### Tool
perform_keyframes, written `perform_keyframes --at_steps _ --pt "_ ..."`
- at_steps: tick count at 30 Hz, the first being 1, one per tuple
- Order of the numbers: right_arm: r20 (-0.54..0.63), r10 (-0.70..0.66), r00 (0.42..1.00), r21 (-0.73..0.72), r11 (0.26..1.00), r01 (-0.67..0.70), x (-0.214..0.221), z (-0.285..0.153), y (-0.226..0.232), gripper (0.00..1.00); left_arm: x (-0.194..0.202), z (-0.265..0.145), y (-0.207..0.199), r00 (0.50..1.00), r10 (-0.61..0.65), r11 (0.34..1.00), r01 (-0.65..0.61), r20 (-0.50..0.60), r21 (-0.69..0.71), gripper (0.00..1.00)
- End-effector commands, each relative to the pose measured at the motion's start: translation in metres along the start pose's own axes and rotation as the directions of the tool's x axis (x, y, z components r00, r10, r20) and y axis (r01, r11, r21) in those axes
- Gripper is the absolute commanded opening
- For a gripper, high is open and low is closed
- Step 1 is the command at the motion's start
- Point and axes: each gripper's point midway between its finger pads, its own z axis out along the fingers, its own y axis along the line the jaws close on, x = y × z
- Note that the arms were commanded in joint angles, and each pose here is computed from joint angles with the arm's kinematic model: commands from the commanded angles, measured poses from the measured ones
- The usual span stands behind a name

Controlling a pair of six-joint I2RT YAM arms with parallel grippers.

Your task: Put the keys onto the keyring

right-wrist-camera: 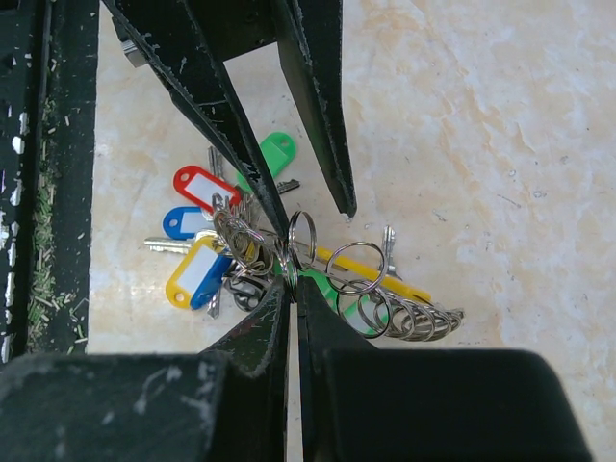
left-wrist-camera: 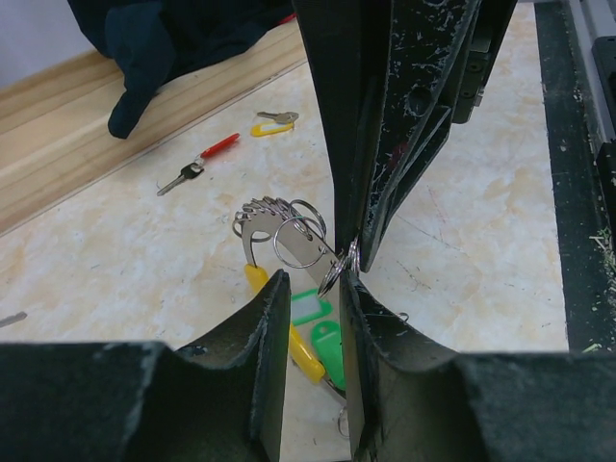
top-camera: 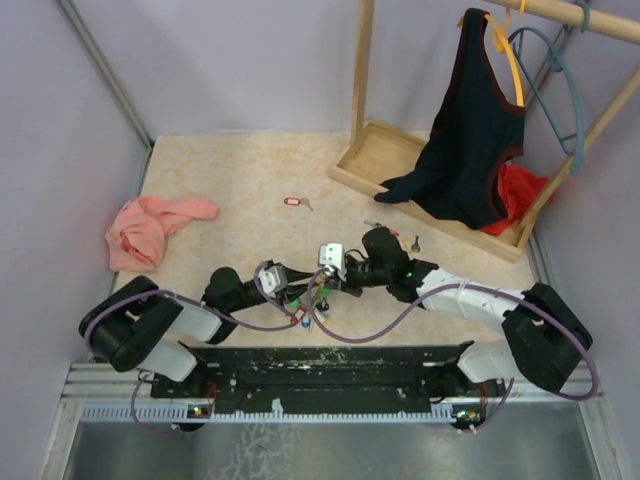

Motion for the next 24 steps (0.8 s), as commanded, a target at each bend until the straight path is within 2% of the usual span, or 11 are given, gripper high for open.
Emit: perform_keyframes --at_steps 1,6,9,12,13,24 --pt "0.110 -0.082 0.990 0.019 0.997 0.081 -0.039 -0.004 -0.009 0.00 -0.004 0.006 -0.002 0.999 0.036 0.998 -0.037 0.016 0.053 0.33" --pt "0.111 -0.086 0.990 0.020 0.996 0.084 -0.040 -0.004 -0.009 0.00 0.000 0.007 -0.005 0.999 0.032 0.997 -0.032 0.001 0.072 0.27" --pt "0.112 -0.085 0.990 0.017 0.996 0.084 -0.040 -0.004 -0.008 0.00 0.001 0.008 -0.006 0.999 0.034 0.996 -0.034 -0.001 0.087 0.18" --pt "0.113 -0.084 0.990 0.020 0.996 0.082 -0.040 -0.006 -0.008 0.00 -0.001 0.007 -0.007 0.999 0.040 0.995 -0.040 0.006 0.090 0.02" --pt "0.110 -0.081 0.991 0.024 0.997 0.079 -0.040 -0.006 -0.008 0.00 -0.002 0.007 -0.006 0.999 0.043 0.996 -0.044 0.013 0.083 0.00" --pt "0.130 -0.009 0.991 0.074 0.997 0.000 -0.029 -0.014 -0.002 0.00 -0.013 0.000 0.005 0.999 0.034 0.999 -0.035 0.032 0.002 0.00"
